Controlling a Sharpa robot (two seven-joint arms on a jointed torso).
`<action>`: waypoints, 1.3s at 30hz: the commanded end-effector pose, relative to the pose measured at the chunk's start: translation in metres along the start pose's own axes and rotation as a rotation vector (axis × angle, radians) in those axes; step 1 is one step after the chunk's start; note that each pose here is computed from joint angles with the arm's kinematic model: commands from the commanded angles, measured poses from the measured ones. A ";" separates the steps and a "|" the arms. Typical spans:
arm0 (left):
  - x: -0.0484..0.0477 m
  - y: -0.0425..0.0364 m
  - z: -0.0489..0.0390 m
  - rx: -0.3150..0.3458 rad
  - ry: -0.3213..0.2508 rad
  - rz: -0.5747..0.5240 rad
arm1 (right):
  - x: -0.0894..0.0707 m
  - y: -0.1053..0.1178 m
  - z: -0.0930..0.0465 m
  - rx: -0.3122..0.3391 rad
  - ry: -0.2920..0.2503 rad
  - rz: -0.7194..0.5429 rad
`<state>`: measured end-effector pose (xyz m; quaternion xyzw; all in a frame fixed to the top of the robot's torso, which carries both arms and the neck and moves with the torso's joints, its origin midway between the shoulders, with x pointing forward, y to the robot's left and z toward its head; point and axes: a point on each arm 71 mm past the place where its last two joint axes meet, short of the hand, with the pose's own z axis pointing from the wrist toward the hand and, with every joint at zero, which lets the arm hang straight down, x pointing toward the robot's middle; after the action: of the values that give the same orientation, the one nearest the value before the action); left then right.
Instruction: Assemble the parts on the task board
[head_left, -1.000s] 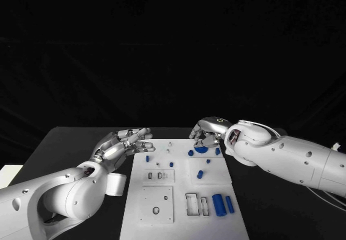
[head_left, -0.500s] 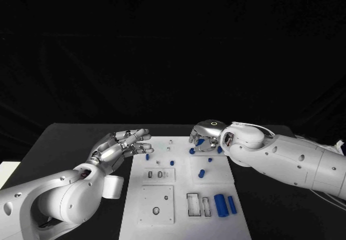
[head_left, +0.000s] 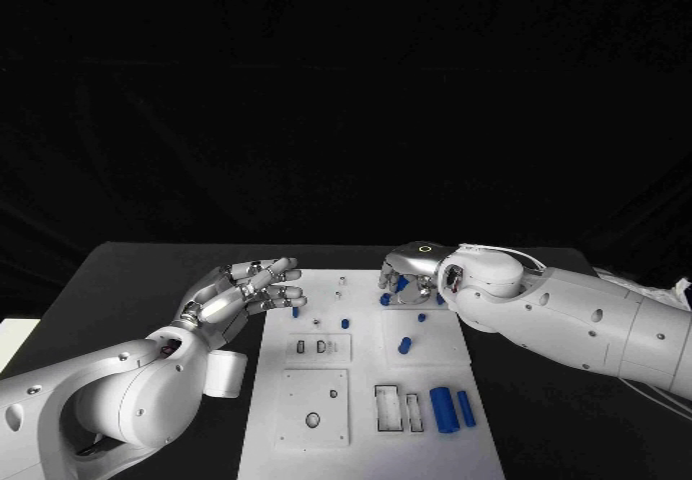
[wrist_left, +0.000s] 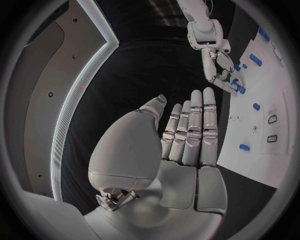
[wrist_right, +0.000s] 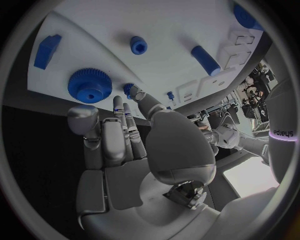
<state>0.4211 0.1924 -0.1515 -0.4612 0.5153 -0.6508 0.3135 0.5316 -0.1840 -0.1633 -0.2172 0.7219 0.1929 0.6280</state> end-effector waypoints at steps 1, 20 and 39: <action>0.0025 -0.0010 -0.0002 0.002 0.016 -0.010 | 0.003 0.001 0.002 0.002 0.036 -0.020; 0.0001 -0.0010 -0.0001 -0.003 0.009 -0.007 | 0.008 0.006 0.007 -0.018 0.053 -0.012; -0.0005 -0.0004 -0.0001 -0.012 0.005 -0.005 | 0.009 0.003 0.007 -0.003 0.076 -0.008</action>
<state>0.4215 0.1941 -0.1524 -0.4646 0.5189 -0.6460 0.3124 0.5364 -0.1775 -0.1624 -0.2217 0.7275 0.1930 0.6200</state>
